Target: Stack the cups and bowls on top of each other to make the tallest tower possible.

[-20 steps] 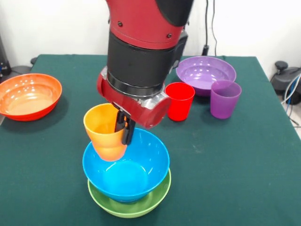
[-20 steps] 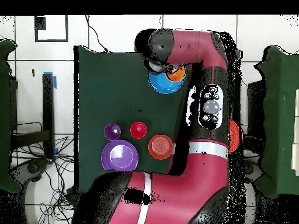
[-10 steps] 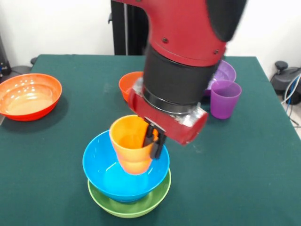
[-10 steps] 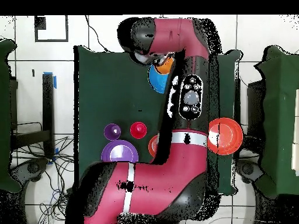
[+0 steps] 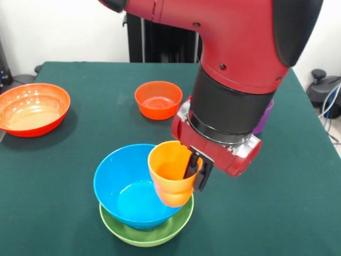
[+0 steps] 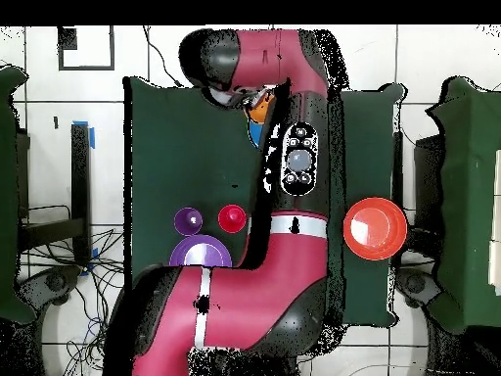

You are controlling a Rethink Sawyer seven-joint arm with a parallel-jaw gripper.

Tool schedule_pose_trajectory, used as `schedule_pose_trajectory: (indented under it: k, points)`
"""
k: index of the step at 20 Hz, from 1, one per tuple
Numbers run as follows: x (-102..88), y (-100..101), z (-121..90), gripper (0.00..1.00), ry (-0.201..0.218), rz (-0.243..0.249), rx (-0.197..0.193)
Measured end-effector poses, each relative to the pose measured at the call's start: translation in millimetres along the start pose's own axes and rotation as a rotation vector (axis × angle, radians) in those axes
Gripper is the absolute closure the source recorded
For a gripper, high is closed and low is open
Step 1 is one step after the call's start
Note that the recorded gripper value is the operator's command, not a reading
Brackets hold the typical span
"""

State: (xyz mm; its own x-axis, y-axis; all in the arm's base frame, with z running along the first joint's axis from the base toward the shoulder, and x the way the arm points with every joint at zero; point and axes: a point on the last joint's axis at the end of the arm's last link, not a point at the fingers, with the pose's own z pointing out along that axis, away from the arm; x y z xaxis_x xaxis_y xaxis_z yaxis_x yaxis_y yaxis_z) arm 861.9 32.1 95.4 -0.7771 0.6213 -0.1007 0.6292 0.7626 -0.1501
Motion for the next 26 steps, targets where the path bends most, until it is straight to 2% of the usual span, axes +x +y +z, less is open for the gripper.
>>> schedule_pose_trajectory:
  k: [7,19,26]
  points:
    - [11.0,-5.7,-0.1,1.00,0.029,-0.003,-0.009]
    - [9.5,-29.1,-8.1,1.00,0.006,0.008,-0.033]
    - [11.2,-41.3,-9.5,1.00,0.019,0.013,-0.025]
